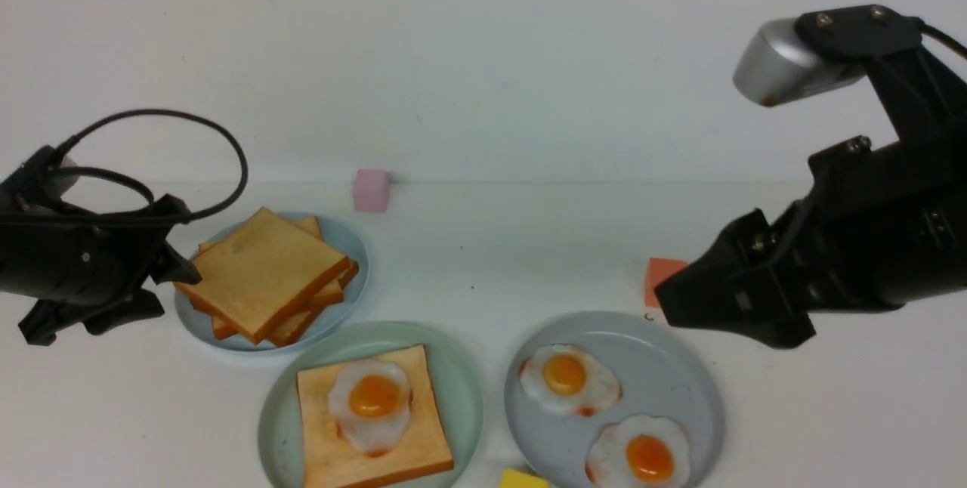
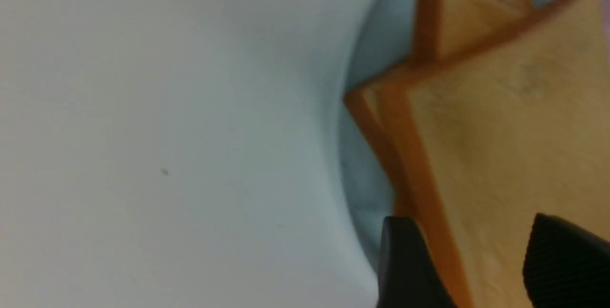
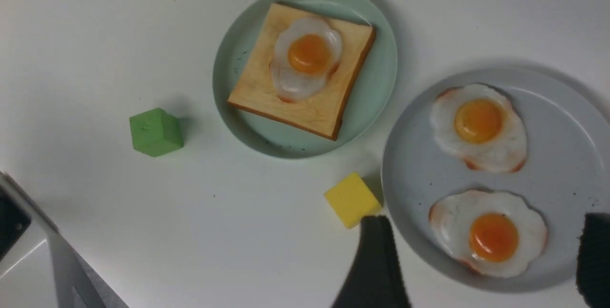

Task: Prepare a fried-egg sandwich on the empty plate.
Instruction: Use the left arm to grab a slice of bread

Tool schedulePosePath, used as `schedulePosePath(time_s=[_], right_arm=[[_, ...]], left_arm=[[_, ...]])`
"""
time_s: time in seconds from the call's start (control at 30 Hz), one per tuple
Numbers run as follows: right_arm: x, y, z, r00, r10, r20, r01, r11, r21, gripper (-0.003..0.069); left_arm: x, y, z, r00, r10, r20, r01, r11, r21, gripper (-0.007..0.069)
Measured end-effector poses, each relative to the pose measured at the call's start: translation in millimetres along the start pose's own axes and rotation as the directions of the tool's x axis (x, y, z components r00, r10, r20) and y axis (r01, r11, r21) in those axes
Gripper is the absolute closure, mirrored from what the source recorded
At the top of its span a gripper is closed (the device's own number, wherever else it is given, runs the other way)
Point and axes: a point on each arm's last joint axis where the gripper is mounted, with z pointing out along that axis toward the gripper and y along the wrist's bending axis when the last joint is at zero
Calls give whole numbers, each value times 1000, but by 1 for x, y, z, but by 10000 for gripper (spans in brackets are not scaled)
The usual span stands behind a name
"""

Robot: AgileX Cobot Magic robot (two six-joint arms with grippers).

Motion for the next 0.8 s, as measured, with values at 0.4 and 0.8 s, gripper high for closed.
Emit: schedulePosePath(time_s=[0.4,0.8], right_arm=[[1,-3,-1,999,-39,-7,40,999,32,120],[1,-4,-1,999,-49,-5,49,998,45,120]], left_arm=[[-1,10,25,999,-39,24,39,999,-19,274],[-2,2,26,999,-15,35,12,998,67,279]])
